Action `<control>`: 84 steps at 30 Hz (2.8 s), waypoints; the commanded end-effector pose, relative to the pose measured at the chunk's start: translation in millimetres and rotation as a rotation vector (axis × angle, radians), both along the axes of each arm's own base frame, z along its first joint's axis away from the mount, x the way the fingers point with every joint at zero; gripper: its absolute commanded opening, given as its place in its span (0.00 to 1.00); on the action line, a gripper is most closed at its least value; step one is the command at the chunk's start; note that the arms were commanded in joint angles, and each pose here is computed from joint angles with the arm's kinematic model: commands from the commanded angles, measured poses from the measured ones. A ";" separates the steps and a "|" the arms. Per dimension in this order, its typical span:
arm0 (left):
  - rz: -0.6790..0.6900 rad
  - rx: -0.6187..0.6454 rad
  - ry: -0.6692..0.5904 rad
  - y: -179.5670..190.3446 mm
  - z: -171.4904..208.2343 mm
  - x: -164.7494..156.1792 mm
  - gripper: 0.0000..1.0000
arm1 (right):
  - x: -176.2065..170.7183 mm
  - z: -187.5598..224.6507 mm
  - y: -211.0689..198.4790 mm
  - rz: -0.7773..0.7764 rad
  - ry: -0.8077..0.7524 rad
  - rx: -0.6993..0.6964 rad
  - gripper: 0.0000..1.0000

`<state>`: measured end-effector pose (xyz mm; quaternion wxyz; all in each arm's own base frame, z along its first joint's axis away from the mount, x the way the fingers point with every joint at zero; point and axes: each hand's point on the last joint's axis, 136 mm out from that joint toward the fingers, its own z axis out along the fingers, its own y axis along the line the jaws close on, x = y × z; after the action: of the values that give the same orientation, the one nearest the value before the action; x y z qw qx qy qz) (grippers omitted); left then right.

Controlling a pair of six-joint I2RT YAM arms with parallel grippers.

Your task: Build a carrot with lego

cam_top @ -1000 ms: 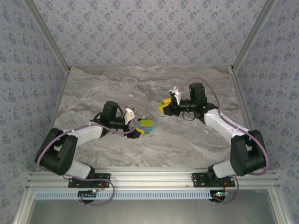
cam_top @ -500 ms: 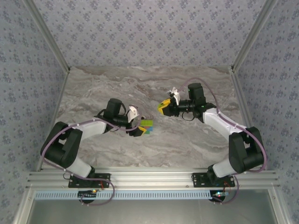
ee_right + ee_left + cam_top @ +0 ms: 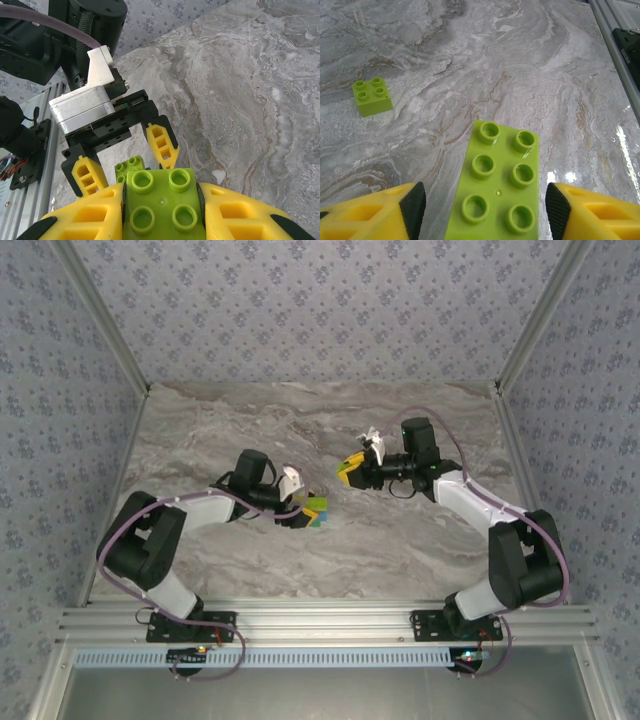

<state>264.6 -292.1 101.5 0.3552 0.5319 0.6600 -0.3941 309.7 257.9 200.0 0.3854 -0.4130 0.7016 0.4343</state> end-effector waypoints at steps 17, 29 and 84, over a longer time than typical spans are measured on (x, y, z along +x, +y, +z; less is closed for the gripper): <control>-0.053 -0.002 -0.013 -6.2 3.6 -1.6 0.49 | -9.6 -2.4 10.0 0.051 0.014 -0.026 0.28; -0.072 0.002 -0.013 -8.3 4.8 -3.8 0.37 | -17.2 -27.9 19.6 0.086 0.016 -0.098 0.28; -0.155 -0.037 0.155 -3.3 7.6 -7.7 0.22 | -22.8 -47.5 38.4 0.306 0.097 0.007 0.25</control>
<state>258.9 -294.4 100.5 0.2808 0.5361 0.6540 -0.4539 287.2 293.2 151.1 0.2887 -0.4885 0.6524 0.5023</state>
